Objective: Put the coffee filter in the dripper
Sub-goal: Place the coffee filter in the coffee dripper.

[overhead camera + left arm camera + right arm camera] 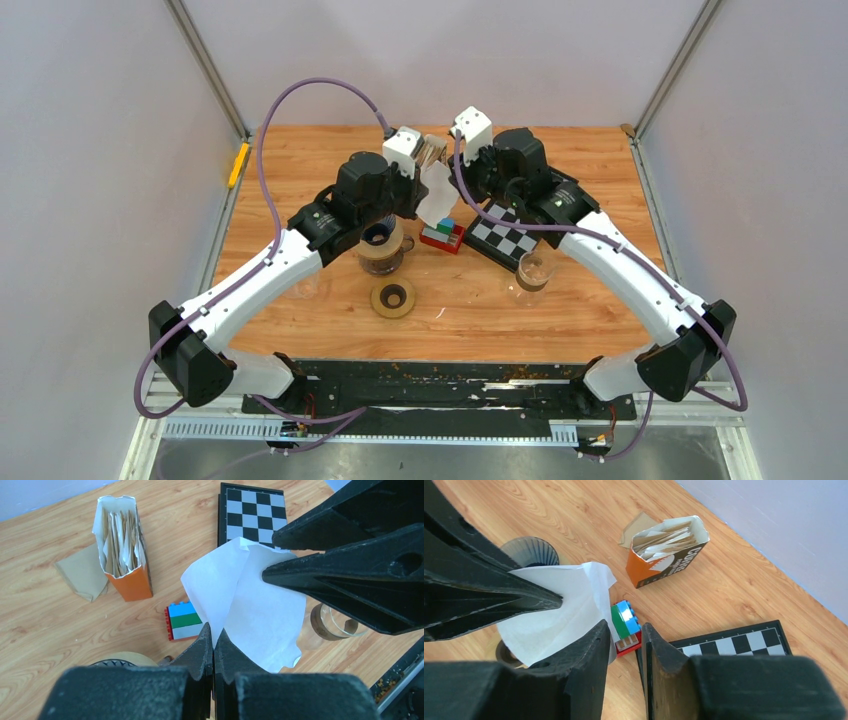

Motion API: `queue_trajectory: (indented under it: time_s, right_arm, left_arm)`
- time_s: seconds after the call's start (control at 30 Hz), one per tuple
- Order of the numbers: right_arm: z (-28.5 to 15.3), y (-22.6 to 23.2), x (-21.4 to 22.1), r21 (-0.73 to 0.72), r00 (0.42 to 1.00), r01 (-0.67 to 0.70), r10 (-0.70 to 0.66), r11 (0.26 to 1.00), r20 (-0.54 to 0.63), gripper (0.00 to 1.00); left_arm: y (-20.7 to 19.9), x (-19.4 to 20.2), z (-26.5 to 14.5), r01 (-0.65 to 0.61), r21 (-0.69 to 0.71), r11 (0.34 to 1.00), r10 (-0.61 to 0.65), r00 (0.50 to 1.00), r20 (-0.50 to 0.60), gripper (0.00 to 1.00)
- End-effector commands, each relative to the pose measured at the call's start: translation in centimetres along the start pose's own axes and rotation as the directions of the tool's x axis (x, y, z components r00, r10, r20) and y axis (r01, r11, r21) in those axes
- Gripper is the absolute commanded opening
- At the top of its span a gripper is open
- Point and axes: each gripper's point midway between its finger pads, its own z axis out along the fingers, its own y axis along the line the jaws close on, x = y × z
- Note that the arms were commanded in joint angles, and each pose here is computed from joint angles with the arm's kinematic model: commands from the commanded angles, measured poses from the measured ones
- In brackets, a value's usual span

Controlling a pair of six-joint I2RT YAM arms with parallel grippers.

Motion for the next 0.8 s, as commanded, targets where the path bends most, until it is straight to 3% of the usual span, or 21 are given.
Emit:
queue_trajectory:
  time_s: [0.0,0.37,0.63,0.77]
  right_arm:
    - [-1.5,1.0,-2.3,-0.064,0.997,-0.032,0.036,0.997,0.071,0.28]
    - [-1.5,0.3,-1.9,-0.033,0.997,-0.004,0.007,0.999,0.071,0.19]
    - [-2.2,1.4,-2.6,-0.1,0.995,0.012,-0.002,0.995,0.102,0.33]
    - [-2.4,1.9,-2.5,-0.125,0.994,0.021,-0.007,0.992,0.108,0.33]
  left_arm:
    - [-1.0,-1.7,-0.2,0.014,0.04,0.999,-0.017,0.998,0.059,0.0]
    - [0.6,-1.7,-0.2,-0.042,-0.04,0.998,0.045,0.997,0.062,0.0]
    - [-3.1,0.0,-0.4,-0.175,0.205,0.963,0.174,0.984,0.024,0.0]
    - [-3.6,0.4,-0.5,-0.178,0.241,0.954,0.182,0.983,0.007,0.0]
